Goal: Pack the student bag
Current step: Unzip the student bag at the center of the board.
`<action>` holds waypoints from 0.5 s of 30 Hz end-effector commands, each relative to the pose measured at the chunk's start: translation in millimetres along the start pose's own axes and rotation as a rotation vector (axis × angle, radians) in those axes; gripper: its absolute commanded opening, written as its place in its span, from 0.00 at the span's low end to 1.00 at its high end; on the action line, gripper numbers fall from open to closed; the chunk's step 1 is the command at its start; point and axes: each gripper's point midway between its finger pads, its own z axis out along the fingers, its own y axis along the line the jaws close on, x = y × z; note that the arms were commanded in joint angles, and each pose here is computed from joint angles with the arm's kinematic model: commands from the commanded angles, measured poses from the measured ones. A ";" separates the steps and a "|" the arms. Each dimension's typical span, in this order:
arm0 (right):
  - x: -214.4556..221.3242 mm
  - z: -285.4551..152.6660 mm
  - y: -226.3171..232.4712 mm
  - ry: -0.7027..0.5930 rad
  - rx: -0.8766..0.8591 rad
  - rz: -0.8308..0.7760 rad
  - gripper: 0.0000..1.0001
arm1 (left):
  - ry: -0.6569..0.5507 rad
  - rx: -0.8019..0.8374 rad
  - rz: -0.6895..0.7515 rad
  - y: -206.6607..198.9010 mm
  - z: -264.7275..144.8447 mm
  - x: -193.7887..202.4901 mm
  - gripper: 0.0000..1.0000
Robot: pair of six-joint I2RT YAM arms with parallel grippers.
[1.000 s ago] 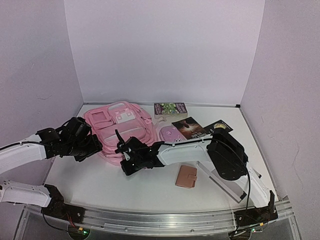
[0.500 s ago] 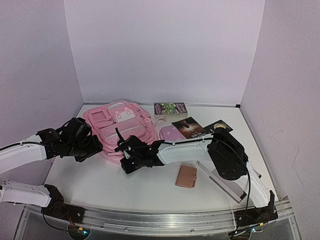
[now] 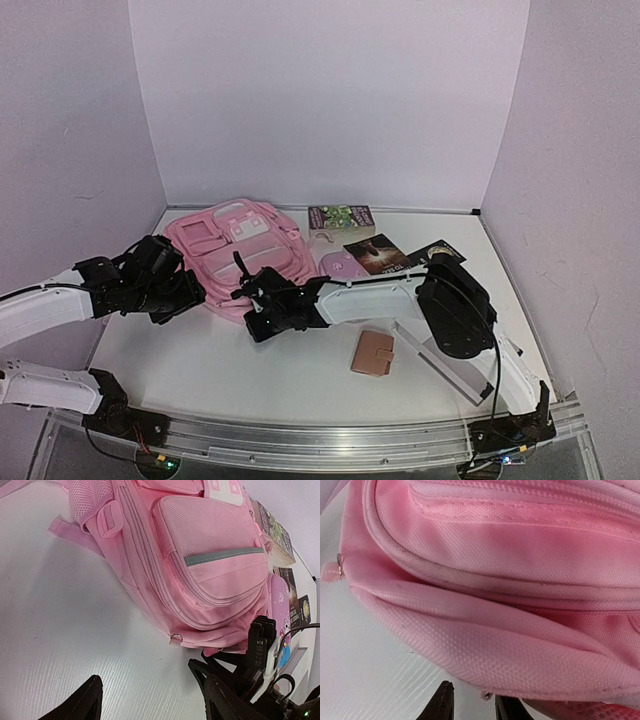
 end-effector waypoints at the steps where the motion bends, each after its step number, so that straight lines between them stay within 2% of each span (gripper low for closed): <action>1: -69.7 -48.8 7.5 -0.166 -0.014 0.022 0.29 | -0.025 0.032 -0.009 -10.0 -0.9 -8.7 0.70; 8: -79.5 -67.0 -3.6 -0.203 0.040 -0.003 0.30 | -0.027 0.038 -0.006 -14.9 -1.0 -11.3 0.70; 15: -67.4 -46.8 -9.7 -0.168 0.046 0.006 0.29 | -0.027 0.046 -0.008 -16.3 -3.2 -12.1 0.69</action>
